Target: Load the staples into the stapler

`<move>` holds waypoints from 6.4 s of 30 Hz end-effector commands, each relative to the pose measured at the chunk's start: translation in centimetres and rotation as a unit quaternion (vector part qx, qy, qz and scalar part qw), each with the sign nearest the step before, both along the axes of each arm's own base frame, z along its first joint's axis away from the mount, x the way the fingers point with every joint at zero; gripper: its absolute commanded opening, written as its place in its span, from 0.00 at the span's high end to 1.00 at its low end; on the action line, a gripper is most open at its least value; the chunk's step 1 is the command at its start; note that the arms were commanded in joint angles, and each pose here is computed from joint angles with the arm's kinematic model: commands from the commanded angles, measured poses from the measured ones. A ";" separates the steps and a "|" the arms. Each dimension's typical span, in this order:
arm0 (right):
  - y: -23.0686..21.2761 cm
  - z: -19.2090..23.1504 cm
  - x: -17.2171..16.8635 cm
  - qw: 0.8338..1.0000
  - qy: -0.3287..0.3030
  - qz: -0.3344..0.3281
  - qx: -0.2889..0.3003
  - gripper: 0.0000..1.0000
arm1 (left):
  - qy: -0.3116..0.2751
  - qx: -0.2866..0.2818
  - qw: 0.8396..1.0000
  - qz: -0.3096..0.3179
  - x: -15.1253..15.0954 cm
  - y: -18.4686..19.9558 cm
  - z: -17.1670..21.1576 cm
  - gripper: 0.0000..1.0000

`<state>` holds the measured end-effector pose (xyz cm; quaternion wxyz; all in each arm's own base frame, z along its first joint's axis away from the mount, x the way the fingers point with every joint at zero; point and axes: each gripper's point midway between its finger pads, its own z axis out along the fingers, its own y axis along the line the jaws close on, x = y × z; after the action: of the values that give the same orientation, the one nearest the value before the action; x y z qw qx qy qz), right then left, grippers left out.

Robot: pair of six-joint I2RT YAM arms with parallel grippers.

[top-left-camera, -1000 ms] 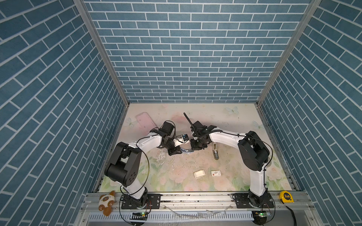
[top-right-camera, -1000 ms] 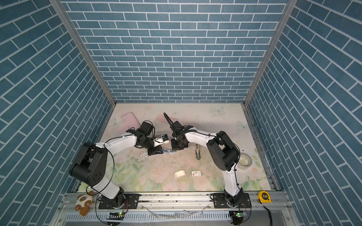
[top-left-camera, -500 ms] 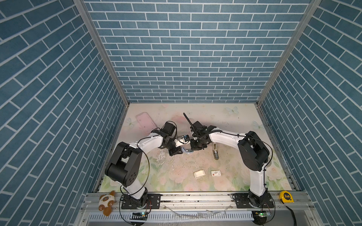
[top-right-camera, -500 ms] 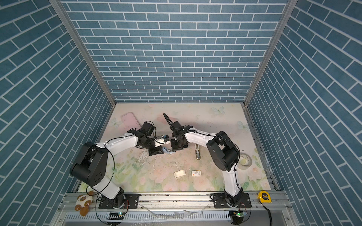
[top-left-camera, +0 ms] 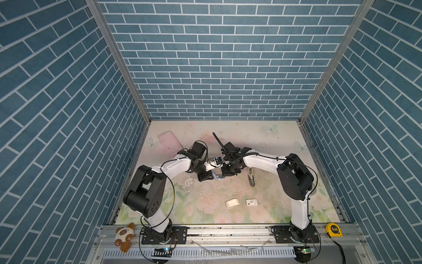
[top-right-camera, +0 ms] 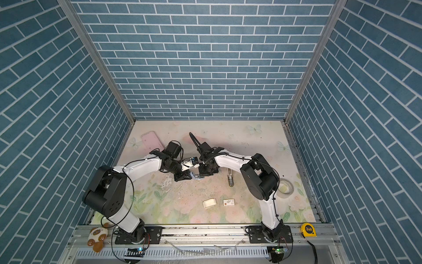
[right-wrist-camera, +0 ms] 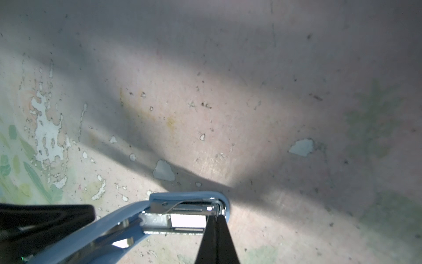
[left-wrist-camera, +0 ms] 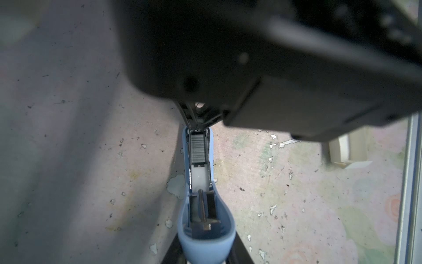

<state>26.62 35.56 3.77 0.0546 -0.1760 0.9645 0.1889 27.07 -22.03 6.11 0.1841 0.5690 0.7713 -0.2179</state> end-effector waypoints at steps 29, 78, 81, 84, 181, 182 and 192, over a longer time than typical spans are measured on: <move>1.5 1.5 -0.3 0.999 -0.034 0.026 -0.003 1.00 | 0.025 0.027 0.999 0.006 0.8 -0.6 -0.4 0.69; 0.4 1.0 0.2 0.999 -0.040 -0.011 0.005 0.79 | 0.036 0.048 0.998 -0.005 -0.3 -0.3 -1.7 0.70; 0.3 1.0 0.3 0.999 -0.041 -0.020 0.012 0.79 | 0.036 0.049 0.998 -0.005 -0.4 -0.3 -1.8 0.70; 0.2 0.9 0.3 0.999 -0.039 -0.029 0.021 0.79 | 0.036 0.048 0.998 -0.005 -0.4 -0.3 -1.8 0.70; -2.1 -0.1 1.1 0.991 -0.021 -0.103 0.081 0.76 | 0.017 0.062 0.998 -0.006 -0.2 -1.6 -0.3 0.61; -2.1 -0.2 1.1 0.991 -0.020 -0.104 0.083 0.76 | 0.013 0.058 0.998 -0.002 -0.1 -1.7 -0.1 0.60; -1.9 0.5 1.3 0.989 -0.022 -0.106 0.102 0.76 | -0.017 0.005 1.000 0.017 0.1 -2.5 3.0 0.54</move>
<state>28.00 33.84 3.25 0.1106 -0.0820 0.9544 0.2649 27.13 -24.19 7.43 0.1729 0.5702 0.7810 -0.1873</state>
